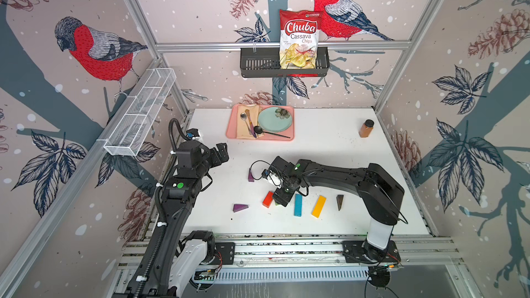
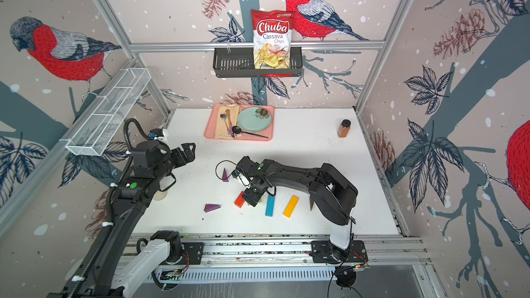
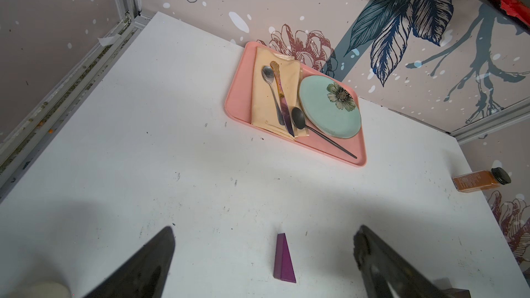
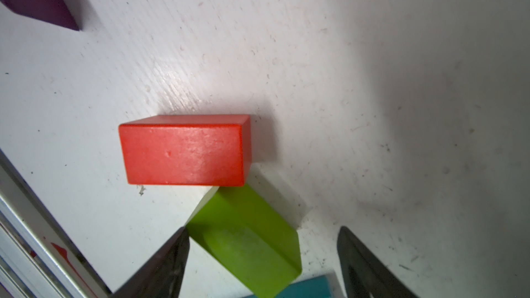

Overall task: Assemble a small pinwheel with building blocks
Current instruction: Adjust the building block at the center of the board, then move the building block to the center of the board.

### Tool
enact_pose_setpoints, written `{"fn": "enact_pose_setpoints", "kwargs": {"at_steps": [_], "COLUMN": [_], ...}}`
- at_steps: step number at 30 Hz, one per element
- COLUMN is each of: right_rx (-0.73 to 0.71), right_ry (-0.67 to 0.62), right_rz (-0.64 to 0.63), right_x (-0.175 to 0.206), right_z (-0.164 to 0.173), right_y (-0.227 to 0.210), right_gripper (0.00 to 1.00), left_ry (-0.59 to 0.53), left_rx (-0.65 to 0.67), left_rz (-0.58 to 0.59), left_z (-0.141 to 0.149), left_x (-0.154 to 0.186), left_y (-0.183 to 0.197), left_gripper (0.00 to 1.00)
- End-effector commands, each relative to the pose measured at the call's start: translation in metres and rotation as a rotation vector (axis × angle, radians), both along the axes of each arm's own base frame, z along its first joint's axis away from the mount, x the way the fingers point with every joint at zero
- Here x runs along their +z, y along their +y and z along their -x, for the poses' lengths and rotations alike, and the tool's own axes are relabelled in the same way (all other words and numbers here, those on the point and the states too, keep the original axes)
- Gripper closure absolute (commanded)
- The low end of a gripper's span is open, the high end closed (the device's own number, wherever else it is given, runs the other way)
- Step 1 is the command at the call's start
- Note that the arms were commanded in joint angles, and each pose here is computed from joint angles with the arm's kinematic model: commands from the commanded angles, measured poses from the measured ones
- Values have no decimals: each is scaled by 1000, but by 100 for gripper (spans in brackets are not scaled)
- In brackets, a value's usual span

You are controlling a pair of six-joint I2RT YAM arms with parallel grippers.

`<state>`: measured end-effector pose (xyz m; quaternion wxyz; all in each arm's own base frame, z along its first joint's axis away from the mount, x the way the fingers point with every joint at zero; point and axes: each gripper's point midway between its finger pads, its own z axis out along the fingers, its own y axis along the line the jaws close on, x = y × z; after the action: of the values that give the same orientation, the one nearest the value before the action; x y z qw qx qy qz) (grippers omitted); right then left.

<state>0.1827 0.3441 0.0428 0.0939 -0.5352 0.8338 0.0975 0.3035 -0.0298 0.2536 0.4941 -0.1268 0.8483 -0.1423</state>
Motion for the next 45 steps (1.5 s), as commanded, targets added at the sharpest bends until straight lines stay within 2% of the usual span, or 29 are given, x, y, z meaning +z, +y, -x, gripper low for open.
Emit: {"fn": "enact_pose_setpoints", "kwargs": {"at_steps": [1, 8, 11, 14, 20, 22, 26, 35, 42, 45], "right_rx": [59, 193, 239, 326, 562, 616, 648, 644, 688, 683], "right_ry": [-2, -150, -184, -196, -199, -209, -214, -229, -198, -197], "right_rz": [-12, -192, -182, -194, -335, -303, -215, -157, -132, -137], "right_x": [4, 41, 43, 41, 58, 52, 36, 21, 11, 15], "right_z": [7, -2, -9, -9, 9, 11, 3, -6, 5, 7], "right_y": [-3, -12, -14, -11, -6, -11, -15, -2, -1, -1], "right_gripper": [21, 21, 21, 21, 20, 20, 26, 32, 39, 38], "left_ry": [-24, -15, -21, -23, -6, 12, 38, 40, 41, 43], "left_rx": [34, 34, 38, 35, -65, -79, -53, -12, -27, -32], "left_rz": [23, 44, 46, 51, 55, 53, 49, 14, 2, 6], "left_z": [1, 3, 1, 2, 14, 18, 24, 26, 26, 26], "left_x": [2, -7, -8, -11, -16, -21, -31, -32, -31, -32], "left_y": [3, 2, 2, 1, -13, -15, -11, -2, -3, -4], "left_gripper": [3, 3, 3, 3, 3, 4, 4, 4, 3, 4]}}
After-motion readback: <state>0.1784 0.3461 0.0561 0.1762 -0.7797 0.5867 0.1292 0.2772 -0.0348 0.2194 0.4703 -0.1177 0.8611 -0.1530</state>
